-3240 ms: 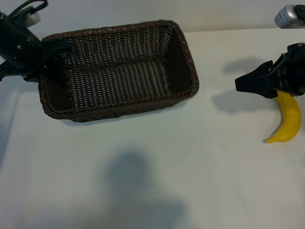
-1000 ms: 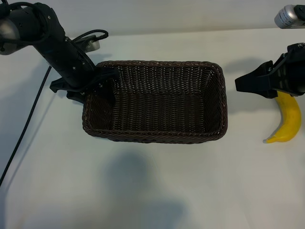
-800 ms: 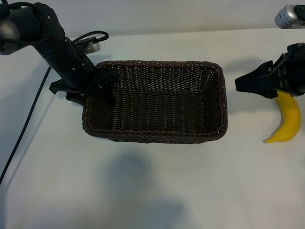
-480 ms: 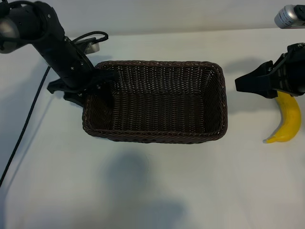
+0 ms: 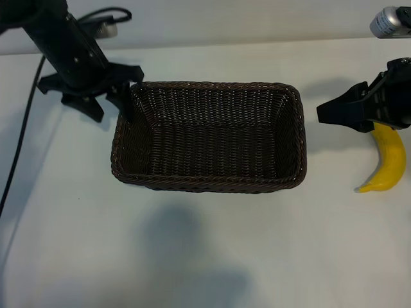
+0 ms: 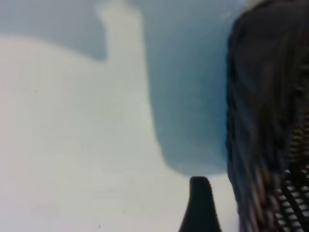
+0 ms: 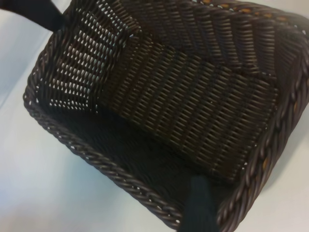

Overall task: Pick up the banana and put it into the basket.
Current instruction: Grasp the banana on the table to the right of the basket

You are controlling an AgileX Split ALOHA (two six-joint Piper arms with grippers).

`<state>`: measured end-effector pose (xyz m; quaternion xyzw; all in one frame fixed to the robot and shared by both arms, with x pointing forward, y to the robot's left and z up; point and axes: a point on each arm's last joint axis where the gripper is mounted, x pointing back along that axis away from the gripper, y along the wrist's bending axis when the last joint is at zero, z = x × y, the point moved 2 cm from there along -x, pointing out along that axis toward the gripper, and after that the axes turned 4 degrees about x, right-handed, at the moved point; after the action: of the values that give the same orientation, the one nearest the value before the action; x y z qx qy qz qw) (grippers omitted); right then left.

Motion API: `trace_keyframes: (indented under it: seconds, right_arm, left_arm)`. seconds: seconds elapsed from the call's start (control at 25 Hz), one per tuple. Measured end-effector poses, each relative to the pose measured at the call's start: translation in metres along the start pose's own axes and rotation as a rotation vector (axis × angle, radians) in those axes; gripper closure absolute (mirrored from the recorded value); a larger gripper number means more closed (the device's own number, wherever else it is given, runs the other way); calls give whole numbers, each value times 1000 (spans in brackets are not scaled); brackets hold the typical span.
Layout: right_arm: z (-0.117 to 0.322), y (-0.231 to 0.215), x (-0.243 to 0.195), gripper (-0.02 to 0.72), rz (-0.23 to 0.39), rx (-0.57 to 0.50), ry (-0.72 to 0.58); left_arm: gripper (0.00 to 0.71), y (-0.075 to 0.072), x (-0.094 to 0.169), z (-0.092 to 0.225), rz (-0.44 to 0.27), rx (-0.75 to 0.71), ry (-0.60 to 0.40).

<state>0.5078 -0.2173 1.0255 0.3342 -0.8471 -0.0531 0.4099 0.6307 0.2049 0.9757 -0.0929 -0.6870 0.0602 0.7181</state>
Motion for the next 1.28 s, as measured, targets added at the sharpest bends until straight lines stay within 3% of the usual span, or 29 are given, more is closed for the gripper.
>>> trace_keyframes:
  seconds: [0.32,0.44,0.56,0.96,1.28]
  right_arm:
    - [0,0,0,136,0,0,0]
    - [0,0,0,136,-1,-6,0]
    - [0,0,0,136,-1,-9,1]
    - [0,0,0,136,-2,-12,1]
    - [0,0,0,136,-2,-12,1]
  left_arm:
    - [139,6,44,-21,-143,-19,-176]
    - [139,15,51,-24,-214,7,-205]
    - [139,33,55,-26,-289,46,-220]
    - [139,90,73,-25,-325,185,-244]
    - [139,80,118,-2,-307,177,-351]
